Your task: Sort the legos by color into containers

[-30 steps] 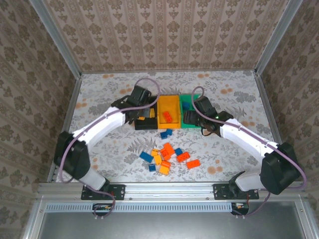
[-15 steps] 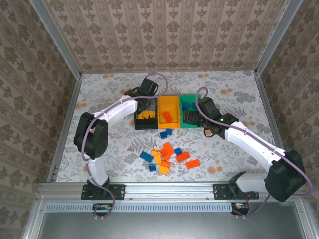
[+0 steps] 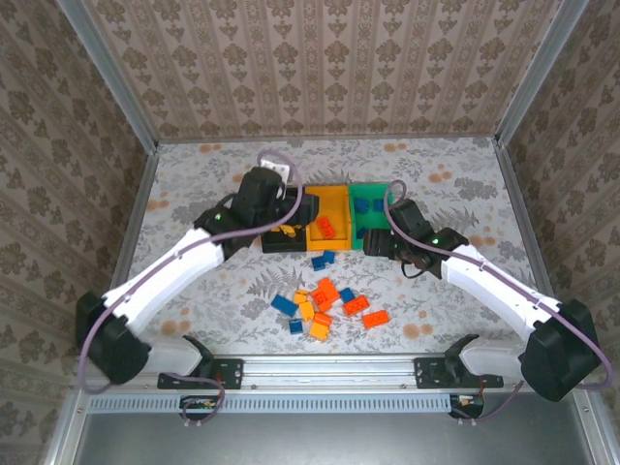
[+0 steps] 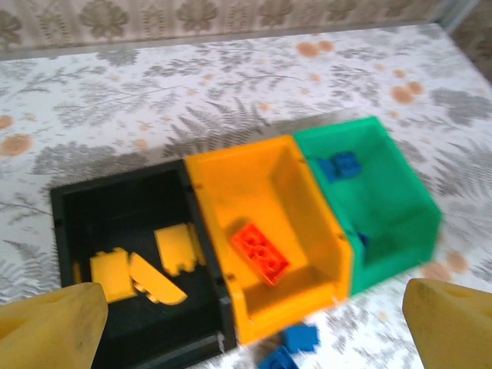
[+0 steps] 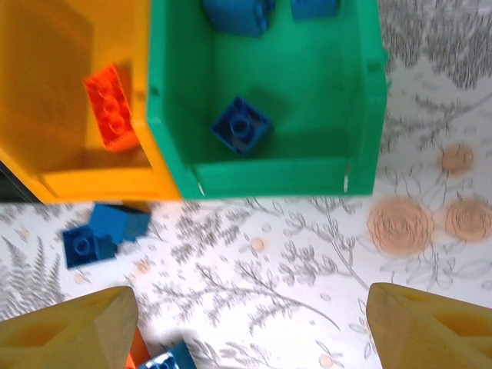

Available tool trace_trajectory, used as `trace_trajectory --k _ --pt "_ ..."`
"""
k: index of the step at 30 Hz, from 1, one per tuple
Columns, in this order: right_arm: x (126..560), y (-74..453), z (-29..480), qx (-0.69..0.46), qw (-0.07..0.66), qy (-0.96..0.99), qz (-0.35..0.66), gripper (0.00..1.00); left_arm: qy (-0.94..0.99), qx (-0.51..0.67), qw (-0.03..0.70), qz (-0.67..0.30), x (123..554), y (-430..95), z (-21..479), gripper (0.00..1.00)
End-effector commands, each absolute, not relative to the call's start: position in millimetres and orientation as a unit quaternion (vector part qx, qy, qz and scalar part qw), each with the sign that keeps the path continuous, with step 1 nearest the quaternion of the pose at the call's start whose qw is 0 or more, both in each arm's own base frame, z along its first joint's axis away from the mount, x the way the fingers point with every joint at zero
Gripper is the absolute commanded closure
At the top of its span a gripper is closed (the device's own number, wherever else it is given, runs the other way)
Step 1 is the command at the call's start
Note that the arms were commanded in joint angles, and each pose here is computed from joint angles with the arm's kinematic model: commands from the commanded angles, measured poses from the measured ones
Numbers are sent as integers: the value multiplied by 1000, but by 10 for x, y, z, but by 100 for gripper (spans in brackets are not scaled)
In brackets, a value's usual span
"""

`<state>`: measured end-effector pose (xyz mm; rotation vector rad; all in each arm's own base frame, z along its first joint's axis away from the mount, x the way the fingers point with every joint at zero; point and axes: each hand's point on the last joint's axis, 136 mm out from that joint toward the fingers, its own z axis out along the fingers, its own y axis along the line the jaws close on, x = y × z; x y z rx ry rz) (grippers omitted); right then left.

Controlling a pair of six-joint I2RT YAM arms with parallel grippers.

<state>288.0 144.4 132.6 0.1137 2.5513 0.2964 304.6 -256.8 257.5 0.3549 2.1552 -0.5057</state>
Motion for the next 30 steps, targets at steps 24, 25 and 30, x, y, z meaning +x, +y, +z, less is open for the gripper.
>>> trace_trajectory --k 24,25,30 --pt "1874 2102 297 -181 117 976 30 3 901 51 384 -193 2275 -1842 1502 0" --pt "1887 2100 288 -183 119 975 25 3 902 51 384 -192 2274 -1836 1498 0" --pt "1923 2107 220 -188 119 975 14 4 905 48 380 -186 2274 -1798 1461 0"
